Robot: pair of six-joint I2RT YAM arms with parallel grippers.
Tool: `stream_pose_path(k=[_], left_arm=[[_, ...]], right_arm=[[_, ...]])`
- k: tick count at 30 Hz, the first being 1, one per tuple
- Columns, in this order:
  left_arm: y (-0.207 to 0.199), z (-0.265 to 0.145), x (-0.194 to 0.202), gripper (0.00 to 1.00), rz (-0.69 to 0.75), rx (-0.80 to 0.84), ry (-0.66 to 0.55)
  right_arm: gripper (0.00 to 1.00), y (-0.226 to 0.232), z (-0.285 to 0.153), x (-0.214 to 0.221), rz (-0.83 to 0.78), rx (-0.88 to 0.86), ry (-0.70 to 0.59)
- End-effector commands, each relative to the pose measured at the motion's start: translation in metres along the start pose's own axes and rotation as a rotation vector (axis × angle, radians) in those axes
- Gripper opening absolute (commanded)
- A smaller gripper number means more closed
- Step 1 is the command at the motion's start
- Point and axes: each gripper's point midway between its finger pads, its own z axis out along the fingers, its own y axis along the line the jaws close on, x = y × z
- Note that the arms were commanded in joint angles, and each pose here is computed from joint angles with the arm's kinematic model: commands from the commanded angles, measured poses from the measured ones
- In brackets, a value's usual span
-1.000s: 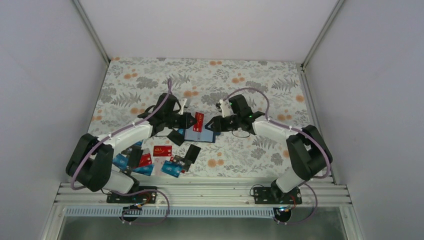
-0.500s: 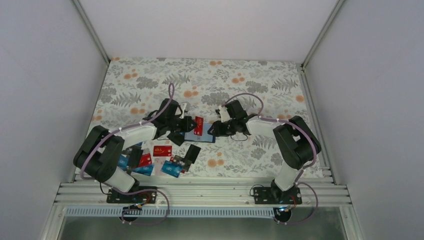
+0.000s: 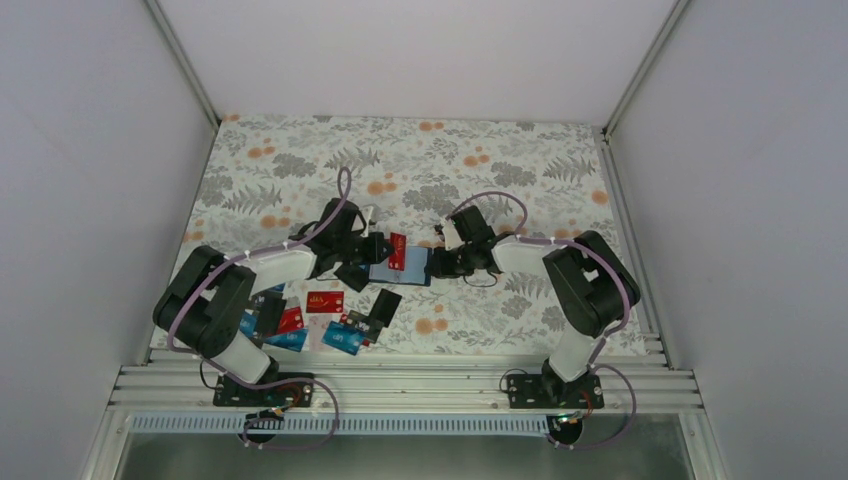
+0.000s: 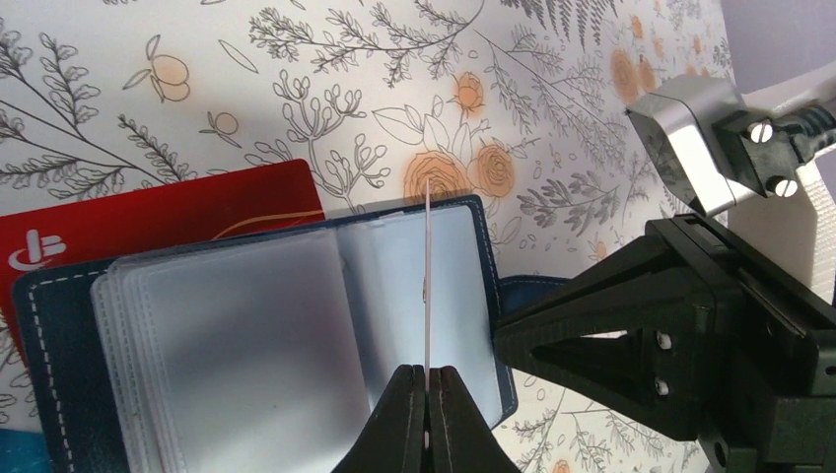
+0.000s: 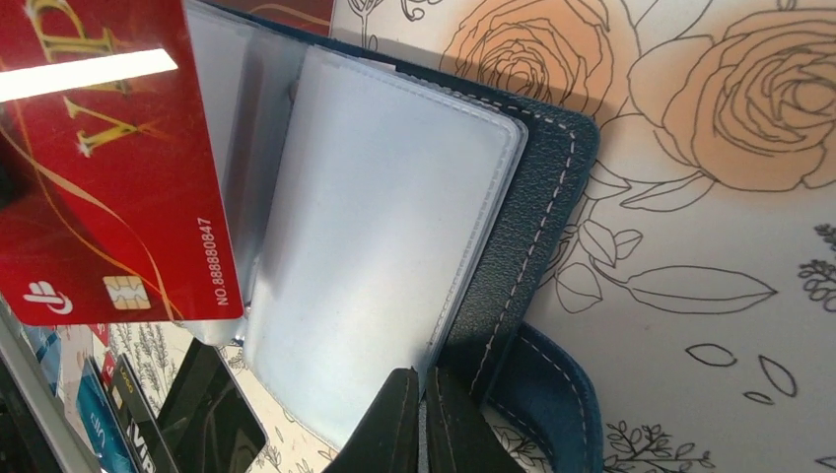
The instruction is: Put the credit cards into the card holder
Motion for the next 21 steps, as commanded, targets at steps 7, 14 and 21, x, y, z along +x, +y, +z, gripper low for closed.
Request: stream_pose_path(k=[7,14,21], left_arm=[[0.011,0.002,-0.001,0.02,0.003,-0.040,-0.029],[0.015,0.007,0.003,0.02,-0.001,-0.041,-0.014],[0.017,0.010,0.011,0.02,-0.024,-0.037,0.016]], right_arm=[[0.05,-0.012,0.011,0.007,-0.005,0.026,0.020],[0.05,-0.013,0.011,0.008,-0.004,0.026,0.024],[0.05,-0.014,0.013,0.010,-0.002,0.026,0.032]])
